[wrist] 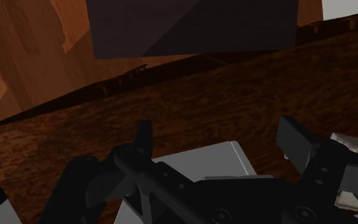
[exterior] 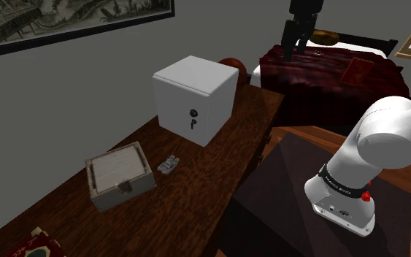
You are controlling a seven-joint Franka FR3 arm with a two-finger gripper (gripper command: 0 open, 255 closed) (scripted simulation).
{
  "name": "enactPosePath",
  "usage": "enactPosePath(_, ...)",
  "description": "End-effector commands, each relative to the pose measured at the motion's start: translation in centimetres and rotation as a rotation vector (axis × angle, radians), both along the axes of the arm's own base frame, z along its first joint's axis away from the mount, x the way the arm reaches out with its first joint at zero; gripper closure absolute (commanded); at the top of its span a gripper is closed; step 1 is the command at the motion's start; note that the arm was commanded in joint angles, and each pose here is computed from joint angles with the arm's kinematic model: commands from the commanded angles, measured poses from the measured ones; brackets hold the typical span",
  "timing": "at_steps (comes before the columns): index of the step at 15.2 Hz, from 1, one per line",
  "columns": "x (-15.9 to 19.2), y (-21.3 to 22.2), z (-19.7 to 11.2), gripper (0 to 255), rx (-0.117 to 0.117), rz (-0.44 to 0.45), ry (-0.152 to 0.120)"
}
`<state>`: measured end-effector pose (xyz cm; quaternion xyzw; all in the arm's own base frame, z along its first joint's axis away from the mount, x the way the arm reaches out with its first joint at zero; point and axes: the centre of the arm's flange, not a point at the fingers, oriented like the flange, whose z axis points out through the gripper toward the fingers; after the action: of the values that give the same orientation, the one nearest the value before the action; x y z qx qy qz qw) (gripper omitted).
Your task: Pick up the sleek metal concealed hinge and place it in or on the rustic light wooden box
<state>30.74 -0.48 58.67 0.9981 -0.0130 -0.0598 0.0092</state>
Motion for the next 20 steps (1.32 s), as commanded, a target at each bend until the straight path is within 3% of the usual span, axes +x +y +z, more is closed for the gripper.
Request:
enactPosePath(1,0.0,0.0,0.0,0,0.0,0.0,0.0)
enactPosePath(10,0.9,8.0,-8.4,0,-0.009,-0.25,-0.018)
enactPosePath(20,4.3,16.2,-17.7,0,-0.018,-0.527,-0.037)
